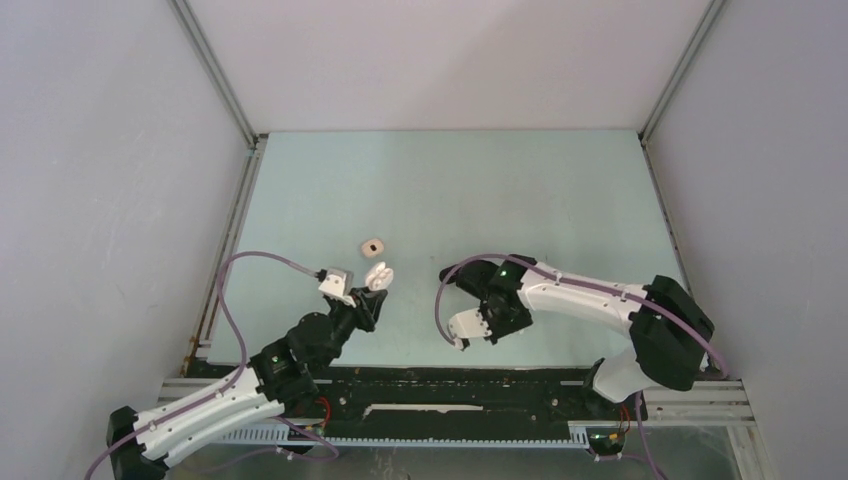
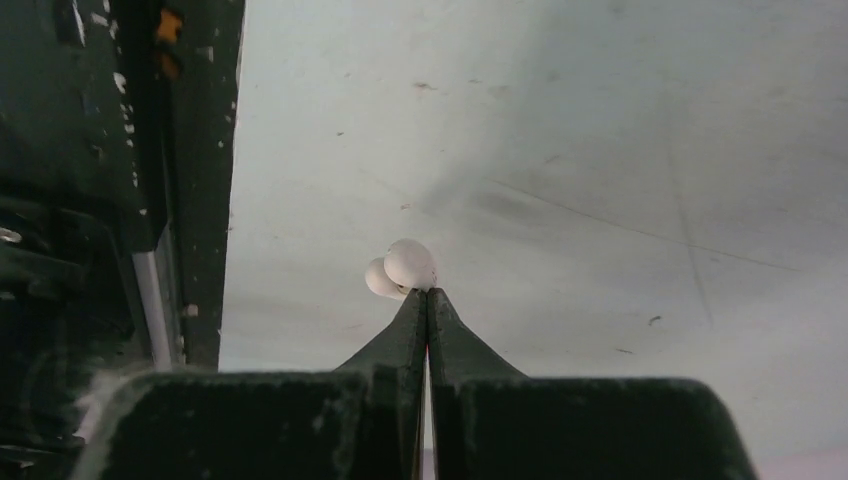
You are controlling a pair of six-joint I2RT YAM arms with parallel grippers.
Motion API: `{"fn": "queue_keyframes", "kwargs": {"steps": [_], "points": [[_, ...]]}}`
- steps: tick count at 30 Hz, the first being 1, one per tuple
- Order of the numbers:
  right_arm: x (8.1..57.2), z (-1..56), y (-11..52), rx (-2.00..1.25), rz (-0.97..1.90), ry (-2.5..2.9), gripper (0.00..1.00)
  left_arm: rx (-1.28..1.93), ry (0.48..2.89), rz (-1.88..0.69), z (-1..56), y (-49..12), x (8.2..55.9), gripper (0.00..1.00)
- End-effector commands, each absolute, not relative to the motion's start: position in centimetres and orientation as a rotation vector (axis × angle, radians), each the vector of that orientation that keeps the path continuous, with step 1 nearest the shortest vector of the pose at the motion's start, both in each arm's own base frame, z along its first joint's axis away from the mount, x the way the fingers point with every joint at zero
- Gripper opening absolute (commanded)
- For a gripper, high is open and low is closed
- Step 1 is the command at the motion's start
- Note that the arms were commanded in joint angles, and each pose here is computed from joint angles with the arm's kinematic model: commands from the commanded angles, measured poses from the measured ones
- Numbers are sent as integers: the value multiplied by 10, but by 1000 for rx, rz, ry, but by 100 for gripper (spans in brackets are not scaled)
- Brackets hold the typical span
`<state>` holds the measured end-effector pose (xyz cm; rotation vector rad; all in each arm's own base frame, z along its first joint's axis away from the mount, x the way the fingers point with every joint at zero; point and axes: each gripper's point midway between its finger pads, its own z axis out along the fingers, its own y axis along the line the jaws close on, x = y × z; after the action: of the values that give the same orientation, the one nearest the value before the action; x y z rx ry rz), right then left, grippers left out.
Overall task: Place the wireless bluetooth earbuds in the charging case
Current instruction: Adjust the earbud at the center of the board.
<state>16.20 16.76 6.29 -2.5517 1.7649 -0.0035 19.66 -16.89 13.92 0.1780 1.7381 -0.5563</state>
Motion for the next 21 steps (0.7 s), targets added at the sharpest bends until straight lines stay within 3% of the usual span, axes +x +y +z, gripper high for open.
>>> {"fn": "queue_keyframes", "kwargs": {"steps": [1, 4, 8, 15, 21], "points": [[176, 47, 159, -2649, -163, 1681, 0, 184, 1697, -587, 149, -170, 195, 0], [180, 36, 159, -2666, -194, 1688, 1, 188, 1699, -599, 150, -170, 193, 0], [186, 25, 164, -2663, -201, 1697, 11, 187, 1705, -609, 150, -168, 190, 0], [197, 21, 164, -2594, -208, 1751, 14, 184, 1711, -619, 149, -169, 189, 0], [201, 62, 174, -2233, 154, 1907, 20, 183, 1718, -631, 148, -170, 188, 0]]}}
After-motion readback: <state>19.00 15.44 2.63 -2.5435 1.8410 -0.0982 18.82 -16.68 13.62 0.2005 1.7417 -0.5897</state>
